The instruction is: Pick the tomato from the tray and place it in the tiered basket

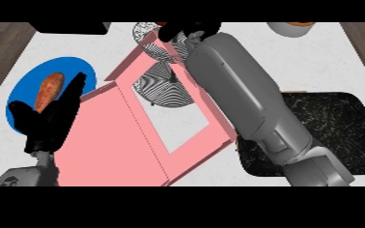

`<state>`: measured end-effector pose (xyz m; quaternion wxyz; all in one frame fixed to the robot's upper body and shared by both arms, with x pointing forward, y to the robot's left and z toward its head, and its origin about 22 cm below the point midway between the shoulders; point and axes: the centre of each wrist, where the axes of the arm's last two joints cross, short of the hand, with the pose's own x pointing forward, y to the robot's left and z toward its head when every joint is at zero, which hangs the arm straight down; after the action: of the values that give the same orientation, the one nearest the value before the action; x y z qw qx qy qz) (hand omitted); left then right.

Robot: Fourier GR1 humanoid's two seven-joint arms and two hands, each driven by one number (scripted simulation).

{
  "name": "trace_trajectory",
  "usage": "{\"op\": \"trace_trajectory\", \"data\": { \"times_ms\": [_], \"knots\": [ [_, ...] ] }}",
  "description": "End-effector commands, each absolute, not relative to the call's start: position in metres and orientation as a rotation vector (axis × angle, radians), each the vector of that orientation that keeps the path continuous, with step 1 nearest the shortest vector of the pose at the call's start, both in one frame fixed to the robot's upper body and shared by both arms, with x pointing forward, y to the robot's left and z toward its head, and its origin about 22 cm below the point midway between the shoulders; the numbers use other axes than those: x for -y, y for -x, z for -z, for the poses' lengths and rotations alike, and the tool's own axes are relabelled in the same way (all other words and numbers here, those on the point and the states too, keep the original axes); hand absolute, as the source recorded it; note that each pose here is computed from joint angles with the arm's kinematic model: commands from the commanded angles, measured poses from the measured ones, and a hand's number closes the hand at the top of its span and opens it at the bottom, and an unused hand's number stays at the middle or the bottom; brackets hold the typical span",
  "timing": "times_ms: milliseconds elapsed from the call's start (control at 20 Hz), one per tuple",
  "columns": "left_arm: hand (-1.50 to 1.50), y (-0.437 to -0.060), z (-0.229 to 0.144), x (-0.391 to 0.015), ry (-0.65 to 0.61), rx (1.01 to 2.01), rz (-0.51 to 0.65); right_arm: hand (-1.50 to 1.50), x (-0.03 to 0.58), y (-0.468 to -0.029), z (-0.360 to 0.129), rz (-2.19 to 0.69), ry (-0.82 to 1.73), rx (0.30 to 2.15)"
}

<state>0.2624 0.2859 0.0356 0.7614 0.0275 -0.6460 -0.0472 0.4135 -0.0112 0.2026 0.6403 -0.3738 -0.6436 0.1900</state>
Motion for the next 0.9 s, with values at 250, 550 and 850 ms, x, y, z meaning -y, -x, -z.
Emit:
{"op": "trace_trajectory", "data": {
  "times_ms": [250,550,850],
  "knots": [
    [0.0,-0.27,-0.04,-0.276,-0.041,1.434,0.114,-1.5,0.009,-0.43,-0.208,-0.324,0.813,1.497],
    [0.0,-0.263,-0.036,-0.276,-0.068,1.439,0.123,-1.5,0.016,-0.431,-0.219,-0.047,0.681,1.502],
    [0.0,-0.26,-0.033,-0.291,-0.063,1.431,0.093,-1.5,0.042,-0.433,-0.233,0.242,0.559,1.534]
  ]
}}
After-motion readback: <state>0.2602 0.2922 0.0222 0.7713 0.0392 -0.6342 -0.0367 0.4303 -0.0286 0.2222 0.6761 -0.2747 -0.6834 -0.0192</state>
